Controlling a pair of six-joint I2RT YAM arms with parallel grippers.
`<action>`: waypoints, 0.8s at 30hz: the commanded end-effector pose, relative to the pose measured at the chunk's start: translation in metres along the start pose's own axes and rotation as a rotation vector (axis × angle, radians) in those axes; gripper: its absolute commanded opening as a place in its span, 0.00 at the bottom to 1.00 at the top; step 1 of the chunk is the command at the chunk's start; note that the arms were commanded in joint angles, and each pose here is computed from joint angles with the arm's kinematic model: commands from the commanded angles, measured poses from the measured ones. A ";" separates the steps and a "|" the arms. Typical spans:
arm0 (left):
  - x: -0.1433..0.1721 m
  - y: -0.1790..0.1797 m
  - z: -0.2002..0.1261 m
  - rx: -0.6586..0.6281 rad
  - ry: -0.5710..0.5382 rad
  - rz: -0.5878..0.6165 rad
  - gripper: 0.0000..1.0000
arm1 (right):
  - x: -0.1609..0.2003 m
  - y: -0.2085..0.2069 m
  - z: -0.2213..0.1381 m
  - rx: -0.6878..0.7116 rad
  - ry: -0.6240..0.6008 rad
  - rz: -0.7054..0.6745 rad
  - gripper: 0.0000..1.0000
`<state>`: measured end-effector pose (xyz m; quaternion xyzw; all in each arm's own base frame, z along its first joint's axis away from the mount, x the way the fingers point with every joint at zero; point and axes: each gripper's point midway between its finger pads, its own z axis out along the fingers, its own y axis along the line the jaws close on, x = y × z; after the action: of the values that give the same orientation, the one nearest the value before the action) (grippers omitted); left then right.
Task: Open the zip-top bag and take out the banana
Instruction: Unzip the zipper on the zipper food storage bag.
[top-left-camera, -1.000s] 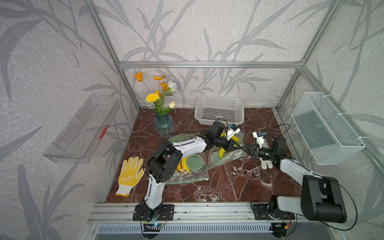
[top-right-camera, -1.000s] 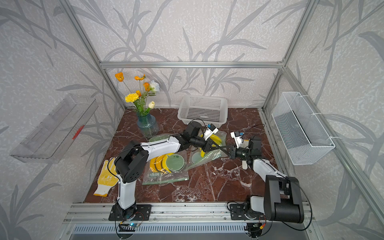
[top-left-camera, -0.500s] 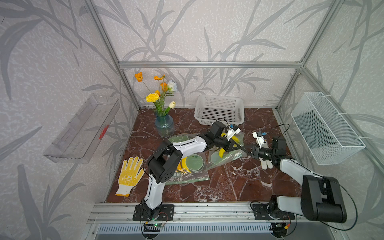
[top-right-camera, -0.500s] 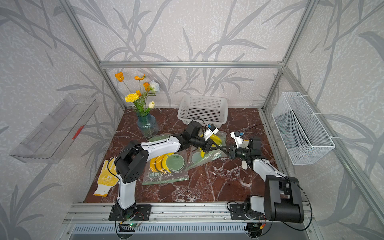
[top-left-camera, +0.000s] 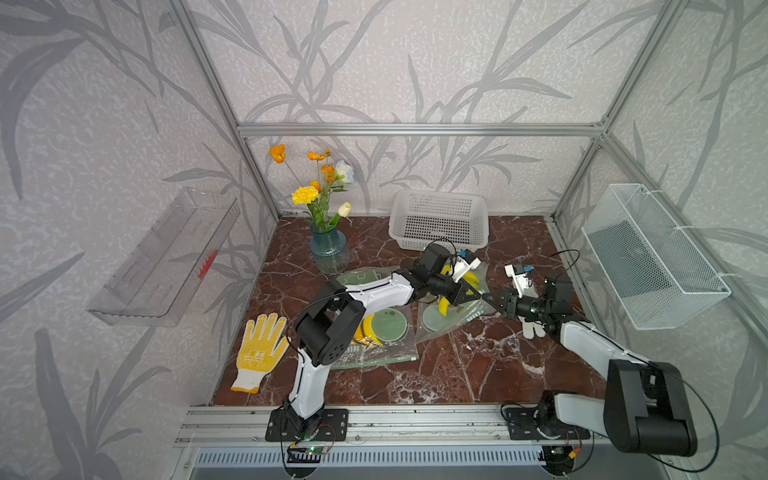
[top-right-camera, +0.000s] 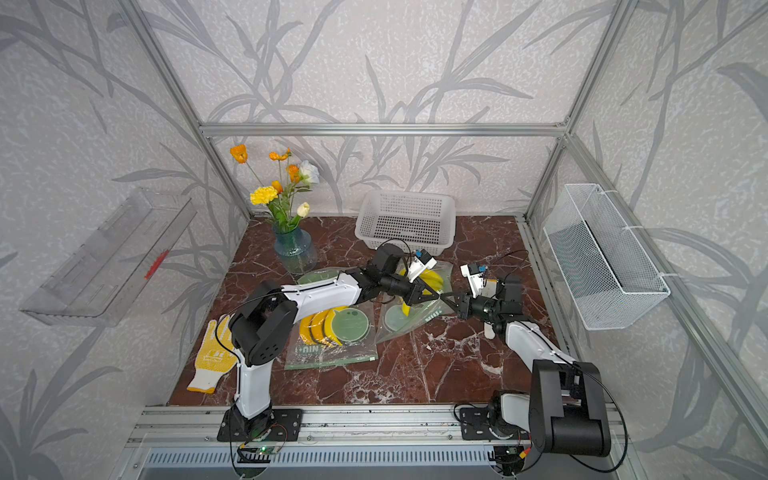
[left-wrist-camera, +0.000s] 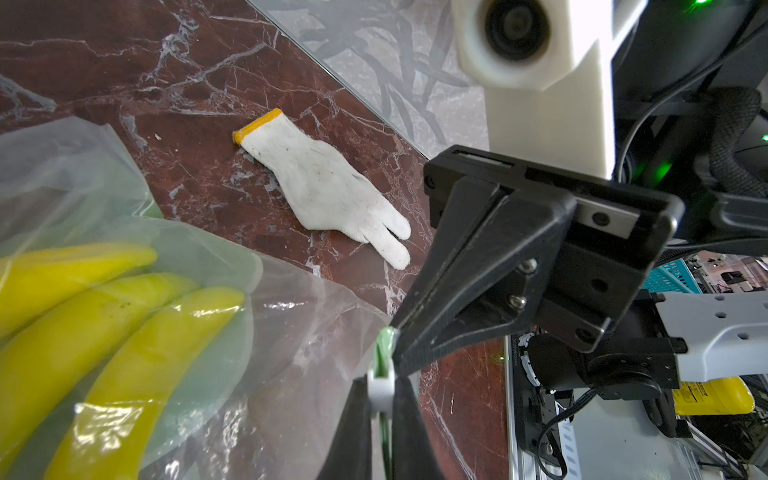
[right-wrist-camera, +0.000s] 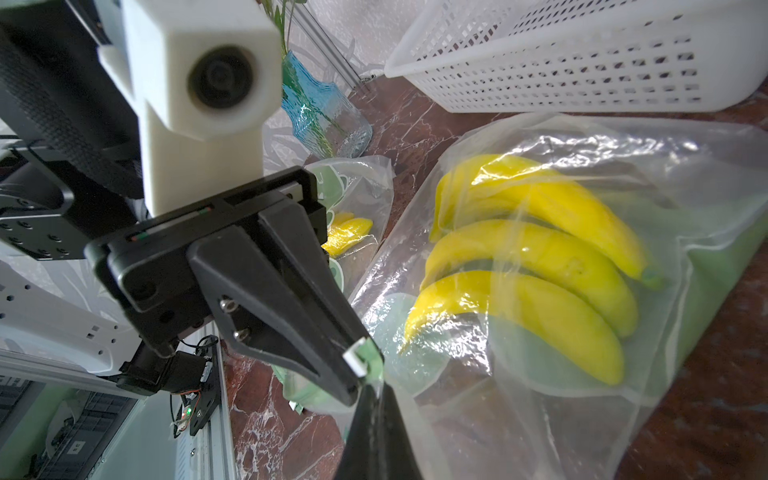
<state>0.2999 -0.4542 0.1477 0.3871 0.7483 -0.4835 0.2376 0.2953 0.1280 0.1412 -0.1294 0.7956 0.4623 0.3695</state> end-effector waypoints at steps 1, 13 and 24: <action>0.021 -0.002 -0.003 -0.004 0.056 -0.027 0.09 | -0.018 0.002 -0.005 0.028 -0.067 -0.072 0.00; 0.034 0.001 -0.007 -0.028 0.077 -0.040 0.09 | -0.020 -0.002 -0.006 0.052 -0.092 -0.058 0.00; 0.048 0.004 -0.012 -0.051 0.097 -0.060 0.09 | -0.022 -0.008 -0.006 0.092 -0.133 -0.030 0.00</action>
<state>0.2884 -0.4398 0.1284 0.3832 0.7631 -0.4684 0.2267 0.2956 0.1257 0.1343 -0.0940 0.8014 0.4551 0.3766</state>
